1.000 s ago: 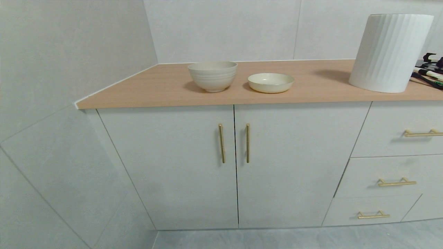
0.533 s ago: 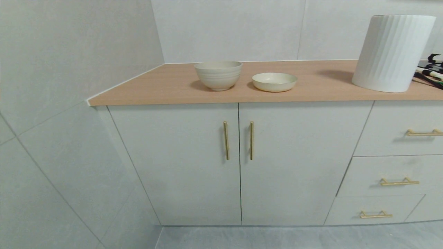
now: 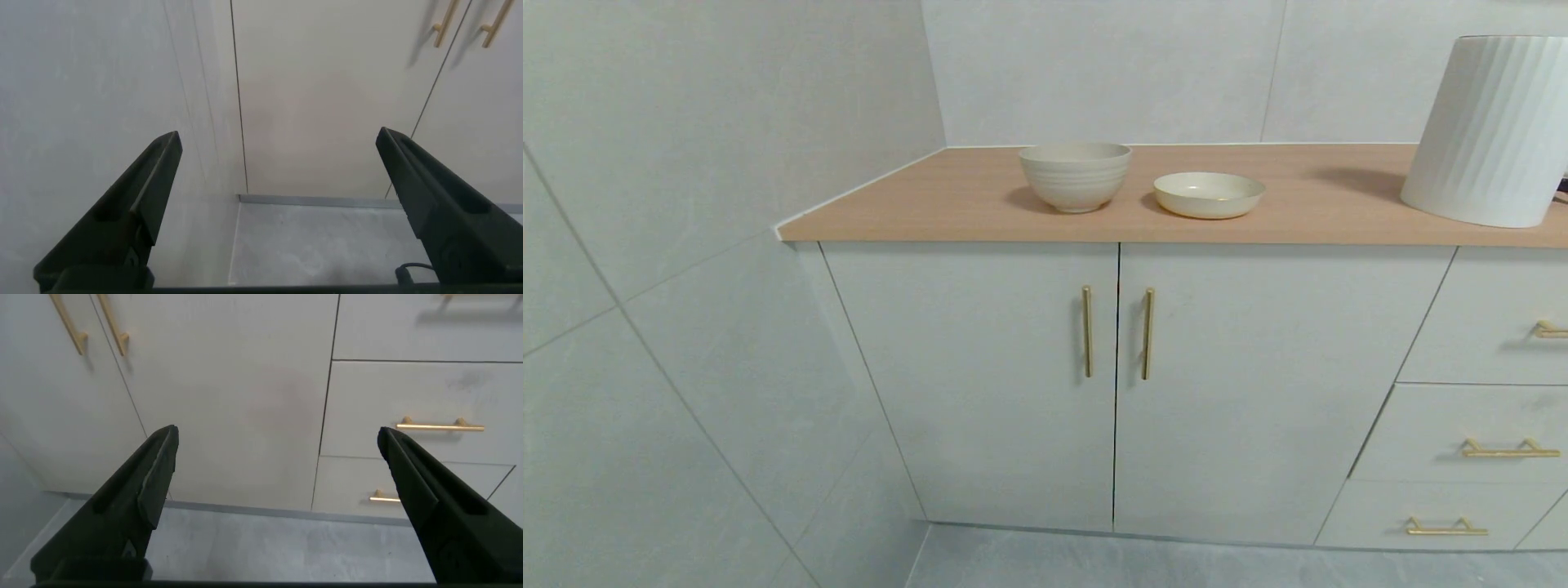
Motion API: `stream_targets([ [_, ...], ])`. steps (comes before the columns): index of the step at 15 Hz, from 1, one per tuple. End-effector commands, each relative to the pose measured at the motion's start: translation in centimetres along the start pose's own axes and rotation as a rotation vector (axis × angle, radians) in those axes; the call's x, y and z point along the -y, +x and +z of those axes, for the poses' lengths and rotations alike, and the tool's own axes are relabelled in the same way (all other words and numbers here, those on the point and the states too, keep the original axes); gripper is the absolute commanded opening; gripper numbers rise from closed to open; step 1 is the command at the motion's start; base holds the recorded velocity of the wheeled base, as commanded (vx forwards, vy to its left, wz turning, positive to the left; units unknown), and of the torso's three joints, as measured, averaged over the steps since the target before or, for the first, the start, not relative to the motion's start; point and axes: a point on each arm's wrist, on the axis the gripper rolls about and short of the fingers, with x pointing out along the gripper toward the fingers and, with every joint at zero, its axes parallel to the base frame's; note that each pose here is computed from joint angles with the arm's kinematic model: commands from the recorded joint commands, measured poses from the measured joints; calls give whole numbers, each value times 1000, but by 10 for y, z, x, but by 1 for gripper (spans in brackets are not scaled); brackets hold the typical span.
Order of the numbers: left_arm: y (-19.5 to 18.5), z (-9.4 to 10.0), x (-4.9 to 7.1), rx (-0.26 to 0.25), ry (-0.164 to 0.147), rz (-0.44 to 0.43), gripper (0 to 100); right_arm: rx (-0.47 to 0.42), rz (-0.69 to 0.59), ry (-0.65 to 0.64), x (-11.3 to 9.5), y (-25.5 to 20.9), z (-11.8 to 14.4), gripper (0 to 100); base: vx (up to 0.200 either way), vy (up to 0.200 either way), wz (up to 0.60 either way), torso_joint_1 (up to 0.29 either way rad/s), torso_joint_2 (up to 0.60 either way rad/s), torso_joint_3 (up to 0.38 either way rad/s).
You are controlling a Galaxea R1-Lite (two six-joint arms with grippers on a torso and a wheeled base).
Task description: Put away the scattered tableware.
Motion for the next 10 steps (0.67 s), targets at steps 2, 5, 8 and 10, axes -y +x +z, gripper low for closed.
stream_targets([
  [2,0,0,0,0,0,0,100,-3,0,0,0,0,0,100,0,0,0,0,0,0],
  [5,0,0,0,0,2,0,100,-1,-3,0,0,0,0,100,0,0,0,0,0,0],
  [8,0,0,0,0,6,0,100,2,1,0,0,0,0,100,0,0,0,0,0,0],
  [10,0,0,0,0,2,0,100,92,86,127,-2,-8,46,100,0,0,0,0,0,0],
])
